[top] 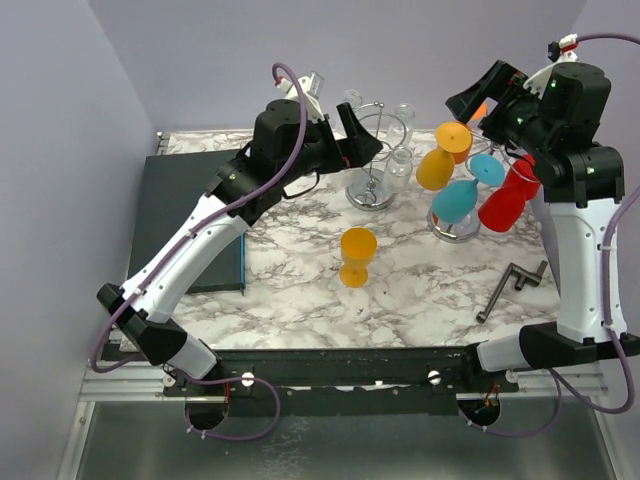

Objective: Take the wine glass off the wine glass rack
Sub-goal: Pick up the wine glass from the wine rack.

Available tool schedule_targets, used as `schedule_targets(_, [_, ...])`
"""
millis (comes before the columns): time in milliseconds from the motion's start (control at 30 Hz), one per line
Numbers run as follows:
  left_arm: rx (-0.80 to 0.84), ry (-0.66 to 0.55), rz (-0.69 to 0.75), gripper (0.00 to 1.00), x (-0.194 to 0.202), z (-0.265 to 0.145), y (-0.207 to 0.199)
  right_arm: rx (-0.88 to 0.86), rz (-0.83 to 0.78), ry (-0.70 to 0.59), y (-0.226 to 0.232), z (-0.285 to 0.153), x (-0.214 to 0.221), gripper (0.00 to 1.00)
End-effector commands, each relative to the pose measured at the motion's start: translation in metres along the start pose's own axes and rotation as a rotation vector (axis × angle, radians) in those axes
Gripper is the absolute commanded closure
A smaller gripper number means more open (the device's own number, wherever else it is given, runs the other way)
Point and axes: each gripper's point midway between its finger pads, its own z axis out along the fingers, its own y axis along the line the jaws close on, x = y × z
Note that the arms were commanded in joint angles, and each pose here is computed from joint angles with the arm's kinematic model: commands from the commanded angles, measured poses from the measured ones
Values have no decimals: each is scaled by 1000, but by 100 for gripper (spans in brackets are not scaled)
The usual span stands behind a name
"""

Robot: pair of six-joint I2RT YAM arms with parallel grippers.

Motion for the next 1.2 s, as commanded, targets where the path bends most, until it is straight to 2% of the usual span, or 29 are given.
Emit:
schedule_targets(0, [167, 62, -150, 1, 13, 26, -30, -24, 25, 14, 2, -20, 8, 0])
schedule_targets(333, [182, 126, -209, 2, 41, 52, -23, 145, 108, -9, -42, -80, 46, 0])
schedule_targets(467, [178, 141, -213, 2, 48, 53, -18, 213, 136, 21, -61, -78, 67, 0])
schedule_targets(667, [166, 139, -200, 2, 51, 48, -13, 270, 114, -18, -67, -79, 51, 0])
schedule_targets(933, [159, 128, -187, 1, 51, 39, -10, 282, 145, 37, -69, -56, 55, 0])
schedule_targets(1167, [159, 122, -180, 1, 51, 30, -9, 388, 220, 41, -98, -73, 72, 7])
